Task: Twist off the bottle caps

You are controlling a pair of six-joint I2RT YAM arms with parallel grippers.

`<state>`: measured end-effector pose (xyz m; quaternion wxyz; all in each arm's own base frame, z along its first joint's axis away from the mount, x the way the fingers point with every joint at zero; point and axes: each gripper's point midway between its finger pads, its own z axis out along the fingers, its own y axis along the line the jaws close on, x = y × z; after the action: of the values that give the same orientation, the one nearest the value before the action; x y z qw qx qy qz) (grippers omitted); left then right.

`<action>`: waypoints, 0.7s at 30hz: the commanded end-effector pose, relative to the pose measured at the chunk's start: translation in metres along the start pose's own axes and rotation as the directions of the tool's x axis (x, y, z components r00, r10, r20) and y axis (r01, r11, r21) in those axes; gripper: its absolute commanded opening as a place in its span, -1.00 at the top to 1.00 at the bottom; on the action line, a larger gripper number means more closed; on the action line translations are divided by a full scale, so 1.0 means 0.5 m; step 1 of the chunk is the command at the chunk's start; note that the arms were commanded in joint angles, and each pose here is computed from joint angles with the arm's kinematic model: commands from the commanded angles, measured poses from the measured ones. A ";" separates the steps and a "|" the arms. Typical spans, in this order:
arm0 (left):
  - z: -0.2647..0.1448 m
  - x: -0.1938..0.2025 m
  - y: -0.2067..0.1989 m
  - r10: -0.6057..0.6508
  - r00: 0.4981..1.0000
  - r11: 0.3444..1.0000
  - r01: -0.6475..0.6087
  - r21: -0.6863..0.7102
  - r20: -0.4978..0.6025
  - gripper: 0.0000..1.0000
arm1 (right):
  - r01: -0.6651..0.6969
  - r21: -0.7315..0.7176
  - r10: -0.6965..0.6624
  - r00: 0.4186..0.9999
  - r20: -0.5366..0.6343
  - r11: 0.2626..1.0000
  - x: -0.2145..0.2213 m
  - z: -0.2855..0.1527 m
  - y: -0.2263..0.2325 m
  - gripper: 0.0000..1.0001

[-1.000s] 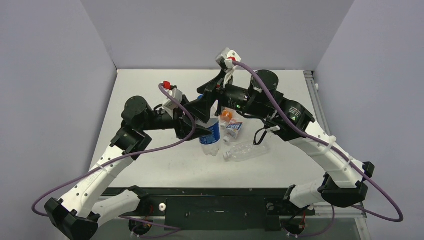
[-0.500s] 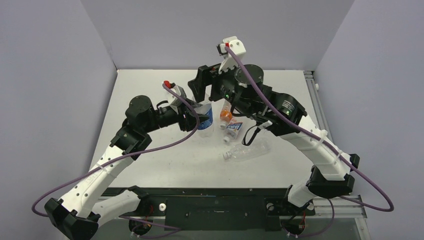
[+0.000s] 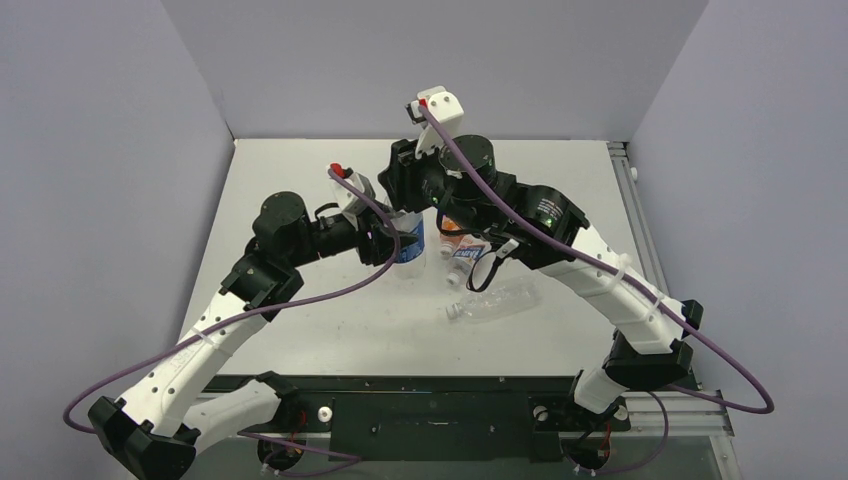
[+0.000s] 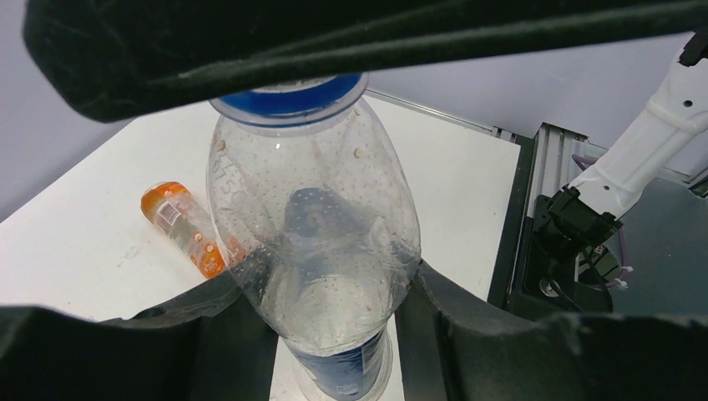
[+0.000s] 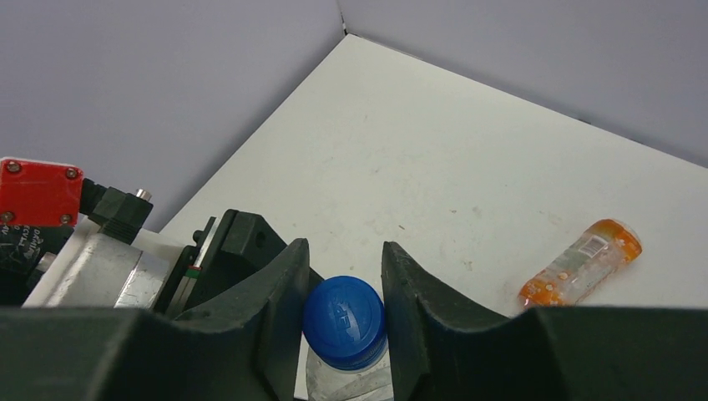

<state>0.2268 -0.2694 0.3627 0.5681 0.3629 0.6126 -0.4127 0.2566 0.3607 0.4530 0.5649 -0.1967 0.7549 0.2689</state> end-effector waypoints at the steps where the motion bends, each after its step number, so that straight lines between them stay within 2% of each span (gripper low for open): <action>1: -0.009 -0.061 -0.014 0.030 0.997 1.000 -0.030 0.004 0.065 1.00 | 0.001 -0.019 0.000 1.000 0.026 1.000 -0.023 -0.019 0.006 0.43; 4: -0.009 -0.068 -0.023 0.014 0.998 1.000 -0.016 0.025 0.067 1.00 | 0.022 -0.023 -0.022 0.999 0.025 0.999 -0.026 -0.028 0.000 0.73; 6: -0.011 -0.077 -0.045 0.004 0.997 0.997 -0.010 0.081 0.074 1.00 | 0.038 -0.058 -0.036 0.999 0.027 0.998 -0.030 -0.039 0.002 0.87; 8: -0.017 -0.086 -0.073 -0.011 0.996 0.989 -0.002 0.151 0.083 1.00 | 0.042 -0.141 -0.038 0.999 0.030 0.989 -0.034 -0.053 0.013 0.94; 9: -0.022 -0.088 -0.092 -0.016 0.997 0.979 -0.001 0.202 0.081 1.00 | 0.044 -0.245 -0.036 0.999 0.036 0.969 -0.036 -0.064 0.044 0.99; 12: -0.033 -0.103 -0.134 -0.045 0.995 0.949 0.015 0.314 0.089 1.00 | 0.050 -0.426 -0.030 0.998 0.053 0.903 -0.035 -0.104 0.075 1.00; 15: -0.045 -0.107 -0.169 -0.083 0.994 0.912 0.048 0.407 0.068 1.00 | 0.067 -0.598 -0.029 0.997 0.073 0.799 -0.032 -0.147 0.118 1.00; 21: -0.059 -0.109 -0.202 -0.109 0.993 0.859 0.076 0.506 0.037 1.00 | 0.087 -0.753 -0.058 0.996 0.064 0.652 -0.025 -0.210 0.163 1.00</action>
<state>0.1521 -0.2846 0.3900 0.4565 0.4248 0.5423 -0.5630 0.1820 0.3571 0.4798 0.4924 -0.3605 0.6414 0.4650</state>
